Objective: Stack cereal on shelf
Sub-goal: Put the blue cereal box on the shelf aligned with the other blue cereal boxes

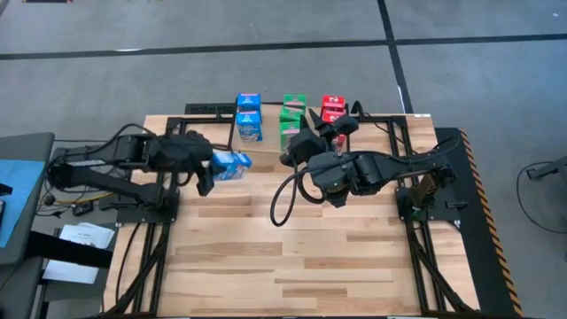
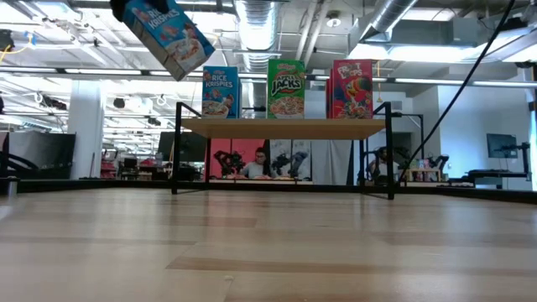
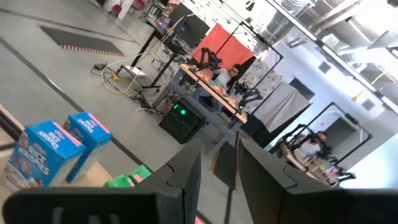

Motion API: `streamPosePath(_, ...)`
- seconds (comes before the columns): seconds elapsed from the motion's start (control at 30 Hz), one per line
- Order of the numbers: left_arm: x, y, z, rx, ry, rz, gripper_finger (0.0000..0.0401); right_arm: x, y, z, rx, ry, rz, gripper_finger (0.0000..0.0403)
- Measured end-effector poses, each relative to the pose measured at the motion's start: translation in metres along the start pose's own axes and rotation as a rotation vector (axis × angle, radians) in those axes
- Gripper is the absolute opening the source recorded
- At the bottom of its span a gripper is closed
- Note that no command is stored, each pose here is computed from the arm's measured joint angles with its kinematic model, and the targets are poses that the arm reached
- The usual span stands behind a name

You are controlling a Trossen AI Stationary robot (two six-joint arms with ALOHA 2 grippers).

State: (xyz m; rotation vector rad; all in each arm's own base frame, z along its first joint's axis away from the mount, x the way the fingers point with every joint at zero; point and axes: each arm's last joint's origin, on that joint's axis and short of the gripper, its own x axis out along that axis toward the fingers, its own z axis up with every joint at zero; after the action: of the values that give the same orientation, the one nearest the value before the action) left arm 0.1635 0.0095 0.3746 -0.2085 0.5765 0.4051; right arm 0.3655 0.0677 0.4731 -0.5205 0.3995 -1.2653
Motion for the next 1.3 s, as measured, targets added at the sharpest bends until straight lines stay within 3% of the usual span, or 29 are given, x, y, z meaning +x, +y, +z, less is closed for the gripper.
streamPosePath(0.7,0.01,0.022,0.023,0.399,-0.127,0.1,0.0179,0.0,0.001,0.0,0.307,-0.01,0.03,0.0132)
streamPosePath(1.0,0.033,0.024,0.028,0.529,-0.08,0.131,0.0179,0.009,0.001,0.0,0.304,-0.013,0.052,0.0132)
streamPosePath(1.3,0.042,0.022,0.029,0.538,-0.06,0.129,0.0179,0.031,0.005,-0.002,0.265,-0.036,0.178,0.0132)
